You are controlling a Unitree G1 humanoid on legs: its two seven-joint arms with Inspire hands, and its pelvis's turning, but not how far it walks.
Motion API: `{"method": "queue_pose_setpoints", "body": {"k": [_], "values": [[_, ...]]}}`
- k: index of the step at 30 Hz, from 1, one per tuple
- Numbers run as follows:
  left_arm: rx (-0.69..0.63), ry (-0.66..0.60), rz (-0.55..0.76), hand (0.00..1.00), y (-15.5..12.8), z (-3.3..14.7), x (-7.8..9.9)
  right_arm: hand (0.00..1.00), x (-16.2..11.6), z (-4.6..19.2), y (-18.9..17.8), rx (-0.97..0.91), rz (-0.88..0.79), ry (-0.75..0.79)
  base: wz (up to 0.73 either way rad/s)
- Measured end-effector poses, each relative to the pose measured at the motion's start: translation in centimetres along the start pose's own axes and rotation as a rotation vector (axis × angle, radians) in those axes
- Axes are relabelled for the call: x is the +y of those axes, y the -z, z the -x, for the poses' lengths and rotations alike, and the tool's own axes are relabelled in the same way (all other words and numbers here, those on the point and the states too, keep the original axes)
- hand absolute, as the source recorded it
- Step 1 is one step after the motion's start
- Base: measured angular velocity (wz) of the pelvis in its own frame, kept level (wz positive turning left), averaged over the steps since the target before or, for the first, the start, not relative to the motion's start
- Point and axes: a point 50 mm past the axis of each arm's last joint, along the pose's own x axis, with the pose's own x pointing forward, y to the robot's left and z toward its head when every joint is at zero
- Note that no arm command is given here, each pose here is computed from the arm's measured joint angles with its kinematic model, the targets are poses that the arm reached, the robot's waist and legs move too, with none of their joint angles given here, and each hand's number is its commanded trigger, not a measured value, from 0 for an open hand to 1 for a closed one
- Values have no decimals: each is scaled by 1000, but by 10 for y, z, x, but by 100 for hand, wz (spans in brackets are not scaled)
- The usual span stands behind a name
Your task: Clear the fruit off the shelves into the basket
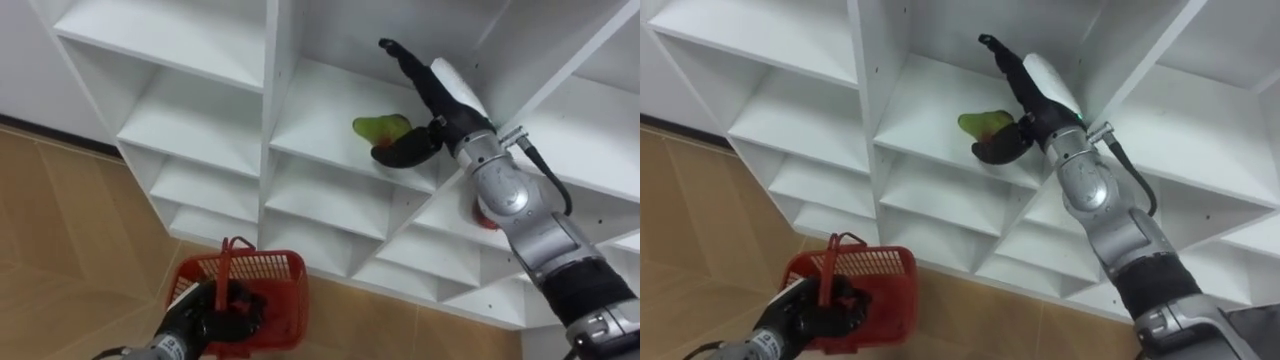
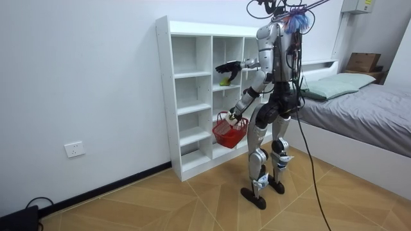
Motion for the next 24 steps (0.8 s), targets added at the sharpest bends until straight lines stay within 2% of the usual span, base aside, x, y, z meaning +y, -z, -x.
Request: {"method": "queue_pose_setpoints", "body": {"k": [10,24], "values": [[-4,-2,0,100,-2,3,7,0,3,1,8,48,-33,-45,0],[-5,4,-2,100,-3,3,7,0,0,-2,13,79,-25,-47,0]]}}
